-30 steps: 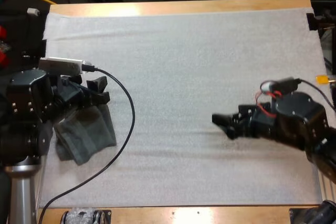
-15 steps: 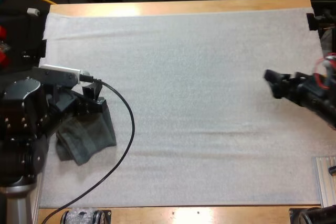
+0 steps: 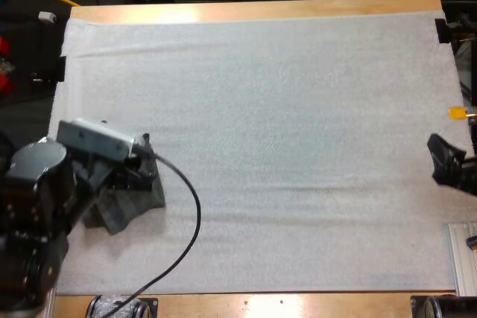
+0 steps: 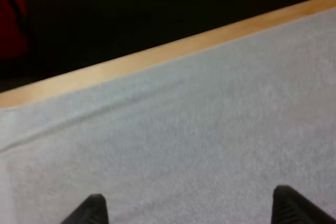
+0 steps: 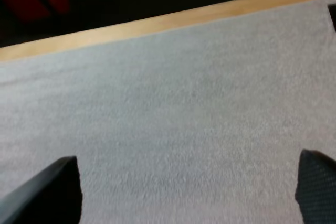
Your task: Pick towel from pile, fold and stack
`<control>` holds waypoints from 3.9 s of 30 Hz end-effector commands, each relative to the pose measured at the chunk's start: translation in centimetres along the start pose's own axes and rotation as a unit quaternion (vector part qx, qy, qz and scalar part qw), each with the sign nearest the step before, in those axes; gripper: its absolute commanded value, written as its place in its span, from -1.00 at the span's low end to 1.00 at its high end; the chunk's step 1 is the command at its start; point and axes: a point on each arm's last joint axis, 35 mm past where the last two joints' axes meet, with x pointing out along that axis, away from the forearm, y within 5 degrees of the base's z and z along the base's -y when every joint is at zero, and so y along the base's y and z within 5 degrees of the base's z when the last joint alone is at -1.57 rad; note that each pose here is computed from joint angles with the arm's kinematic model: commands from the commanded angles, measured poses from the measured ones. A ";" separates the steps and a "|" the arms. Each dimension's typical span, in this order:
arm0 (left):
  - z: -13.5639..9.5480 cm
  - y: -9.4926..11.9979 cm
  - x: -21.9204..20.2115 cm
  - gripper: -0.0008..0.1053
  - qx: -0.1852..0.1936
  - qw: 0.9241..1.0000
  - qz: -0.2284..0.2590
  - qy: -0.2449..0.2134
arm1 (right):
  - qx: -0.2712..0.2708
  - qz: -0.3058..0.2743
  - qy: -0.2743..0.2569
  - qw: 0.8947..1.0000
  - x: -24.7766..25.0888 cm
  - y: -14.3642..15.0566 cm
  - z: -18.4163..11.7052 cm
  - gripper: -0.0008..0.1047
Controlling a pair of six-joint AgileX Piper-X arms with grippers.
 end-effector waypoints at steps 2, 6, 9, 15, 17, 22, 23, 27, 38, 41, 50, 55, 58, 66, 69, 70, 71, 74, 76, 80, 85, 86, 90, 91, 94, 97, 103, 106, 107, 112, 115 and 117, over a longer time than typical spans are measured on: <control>-0.3 0.0 -1.6 0.15 0.004 1.000 0.016 -0.013 | -0.016 -0.006 -0.008 1.000 -1.1 0.2 -0.2 0.54; -1.5 -0.1 -4.4 0.15 0.005 0.999 0.039 -0.031 | -0.024 -0.010 -0.029 0.999 -3.2 0.7 -0.9 0.54; -2.4 -0.1 -6.2 0.15 0.005 0.997 0.052 -0.049 | -0.028 -0.012 -0.046 0.998 -4.6 1.1 -1.3 0.54; -5.0 -0.2 -8.7 0.15 0.006 0.997 0.055 -0.055 | -0.040 -0.010 -0.034 0.999 -6.6 1.7 -3.1 0.54; -6.0 -0.2 -9.2 0.15 0.006 0.997 0.055 -0.056 | -0.048 -0.010 -0.027 0.998 -7.2 1.9 -3.8 0.54; -8.9 -0.1 -10.1 0.15 -0.003 0.997 0.053 -0.063 | -0.048 -0.007 -0.012 0.999 -8.6 2.4 -5.4 0.54; -9.2 -0.1 -10.2 0.15 -0.005 0.997 0.053 -0.063 | -0.048 -0.007 -0.013 0.999 -8.8 2.5 -5.6 0.54; -11.3 -0.1 -11.4 0.15 -0.007 0.996 0.053 -0.070 | -0.050 -0.009 -0.022 0.998 -10.1 2.9 -6.7 0.54; -15.6 -0.1 -14.0 0.15 -0.006 0.996 0.049 -0.074 | -0.065 -0.022 -0.100 0.993 -13.8 4.0 -9.5 0.54; -16.0 -0.1 -14.0 0.15 -0.006 0.997 0.051 -0.057 | -0.064 -0.020 -0.090 0.994 -14.0 4.2 -10.1 0.54; -16.6 -0.3 -14.3 0.15 -0.010 0.998 0.051 -0.032 | -0.057 -0.016 -0.057 0.997 -13.7 4.2 -10.8 0.36; -16.3 -0.4 -14.1 0.15 -0.009 0.998 0.050 -0.042 | -0.058 -0.017 -0.063 0.996 -13.8 4.2 -10.7 0.19; -15.7 -0.4 -13.9 0.15 -0.005 0.996 0.048 -0.069 | -0.060 -0.019 -0.075 0.995 -13.5 4.1 -10.4 0.19; -14.0 -0.2 -11.6 0.15 0.001 0.989 0.043 -0.138 | -0.058 -0.023 -0.103 0.993 -11.0 3.5 -9.8 0.19; -13.7 0.0 -10.2 0.15 0.002 0.988 0.042 -0.151 | -0.059 -0.025 -0.110 0.992 -9.9 3.2 -9.8 0.19; -13.7 0.1 -9.6 0.15 0.002 0.987 0.042 -0.154 | -0.059 -0.025 -0.111 0.992 -9.4 3.1 -9.8 0.19; -13.7 0.1 -9.3 0.15 0.002 0.987 0.042 -0.154 | -0.059 -0.025 -0.111 0.992 -9.1 3.1 -9.8 0.19; -14.0 0.3 -7.9 0.15 0.001 0.988 0.042 -0.149 | -0.058 -0.024 -0.106 0.992 -8.0 2.9 -10.2 0.19; -14.4 0.5 -6.9 0.15 0.000 0.990 0.043 -0.135 | -0.056 -0.022 -0.093 0.994 -7.2 2.8 -10.6 0.19; -15.1 0.7 -5.5 0.15 -0.002 0.993 0.045 -0.111 | -0.052 -0.019 -0.072 0.996 -6.0 2.6 -11.3 0.19; -15.9 1.0 -3.5 0.15 -0.003 0.994 0.046 -0.096 | -0.044 -0.022 -0.038 0.998 -4.1 2.3 -12.6 0.19; -16.1 1.1 -3.2 0.15 -0.003 0.995 0.046 -0.092 | -0.043 -0.023 -0.033 0.998 -3.9 2.3 -12.8 0.19; -17.4 1.4 -1.4 0.15 -0.006 0.997 0.049 -0.058 | -0.039 -0.030 -0.011 0.999 -2.5 2.0 -13.7 0.19; -17.6 1.4 -1.1 0.15 -0.006 0.997 0.049 -0.054 | -0.040 -0.030 -0.013 0.999 -2.5 2.0 -13.7 0.19; -17.6 1.5 -0.9 0.15 -0.008 0.997 0.048 -0.058 | -0.040 -0.031 -0.016 0.999 -2.4 2.0 -13.7 0.19; -17.6 1.5 -0.9 0.15 -0.008 0.997 0.048 -0.058 | -0.039 -0.031 -0.016 0.999 -2.4 2.0 -13.7 0.19; -17.6 1.5 -0.9 0.15 -0.008 0.997 0.048 -0.058 | -0.039 -0.031 -0.016 0.999 -2.4 2.0 -13.7 0.19; -17.6 1.5 -0.9 0.15 -0.008 0.997 0.048 -0.058 | -0.039 -0.031 -0.016 0.999 -2.4 2.0 -13.7 0.19; -17.6 1.5 -0.9 0.15 -0.008 0.997 0.048 -0.058 | -0.039 -0.031 -0.016 0.999 -2.4 2.0 -13.7 0.19; -17.6 1.5 -0.9 0.15 -0.008 0.997 0.048 -0.058 | -0.039 -0.031 -0.016 0.999 -2.4 2.0 -13.7 0.19; -17.6 1.5 -0.9 0.15 -0.008 0.997 0.048 -0.058 | -0.039 -0.031 -0.016 0.999 -2.4 2.0 -13.7 0.19; -17.6 1.5 -0.9 0.15 -0.008 0.997 0.048 -0.058 | -0.039 -0.031 -0.016 0.999 -2.4 2.0 -13.7 0.19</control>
